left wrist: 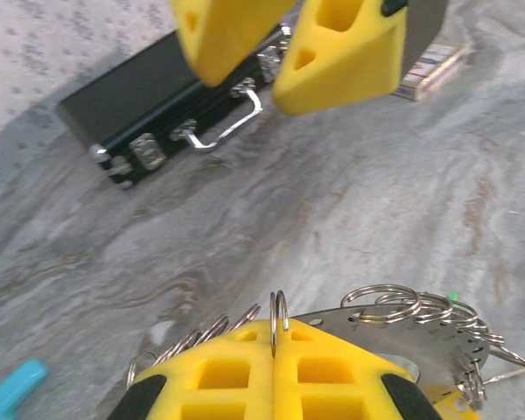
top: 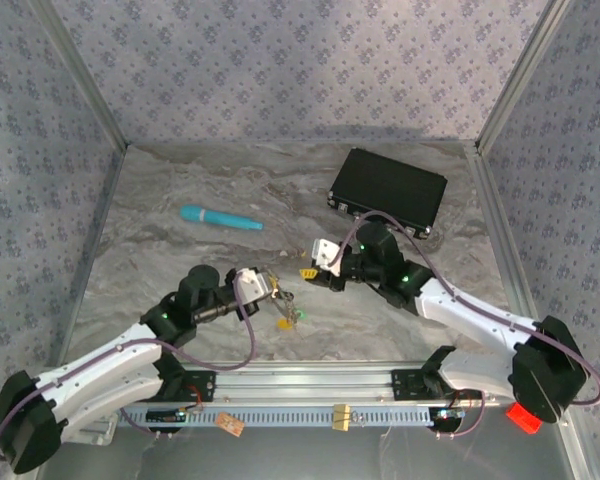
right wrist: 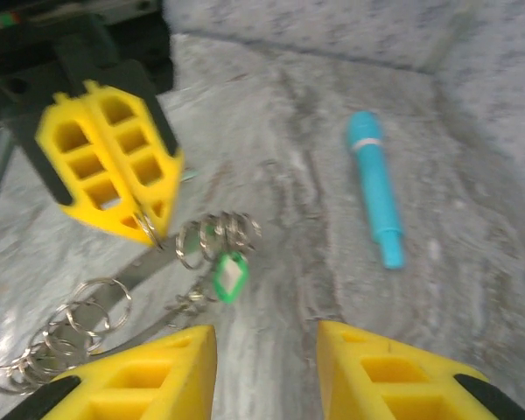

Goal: Put the keys on the keyring

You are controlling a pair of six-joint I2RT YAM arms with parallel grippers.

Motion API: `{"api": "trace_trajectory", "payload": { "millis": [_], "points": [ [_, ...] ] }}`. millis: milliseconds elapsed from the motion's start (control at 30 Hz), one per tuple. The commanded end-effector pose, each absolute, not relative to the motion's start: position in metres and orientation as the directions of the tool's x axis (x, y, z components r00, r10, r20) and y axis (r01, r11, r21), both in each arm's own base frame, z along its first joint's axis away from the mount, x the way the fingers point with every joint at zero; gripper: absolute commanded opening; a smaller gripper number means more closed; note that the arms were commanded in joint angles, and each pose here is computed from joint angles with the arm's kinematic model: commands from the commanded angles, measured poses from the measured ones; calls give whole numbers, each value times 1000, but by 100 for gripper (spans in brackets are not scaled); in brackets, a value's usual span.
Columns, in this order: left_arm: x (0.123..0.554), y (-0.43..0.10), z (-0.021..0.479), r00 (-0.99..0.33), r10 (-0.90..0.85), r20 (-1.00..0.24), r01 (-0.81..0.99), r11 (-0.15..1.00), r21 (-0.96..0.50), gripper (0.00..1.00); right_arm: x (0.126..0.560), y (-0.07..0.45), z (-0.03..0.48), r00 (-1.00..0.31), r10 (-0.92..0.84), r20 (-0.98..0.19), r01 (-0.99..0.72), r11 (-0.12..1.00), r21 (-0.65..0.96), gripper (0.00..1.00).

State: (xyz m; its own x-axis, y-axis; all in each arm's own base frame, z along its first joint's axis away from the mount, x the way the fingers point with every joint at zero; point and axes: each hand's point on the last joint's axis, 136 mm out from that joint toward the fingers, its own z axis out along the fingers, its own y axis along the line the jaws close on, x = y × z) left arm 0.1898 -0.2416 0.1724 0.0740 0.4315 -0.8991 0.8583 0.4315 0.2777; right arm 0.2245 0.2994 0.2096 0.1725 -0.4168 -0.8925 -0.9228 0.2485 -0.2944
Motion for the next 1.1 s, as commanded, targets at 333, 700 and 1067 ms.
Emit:
{"api": "trace_trajectory", "payload": {
  "millis": [333,700,1067],
  "points": [
    [272,-144,252,-84,427,-901,443,825,350,0,283,286,213,-415,-222,-882,-702,695,155,46],
    [304,-42,254,-317,274,-908,75,962,264,0,250,394,135,-651,-354,-672,-712,590,379,45],
    [305,3,249,-344,127,-930,-149,971,188,0,218,496,80,-724,-506,-469,-689,501,523,50]
  ]
}}
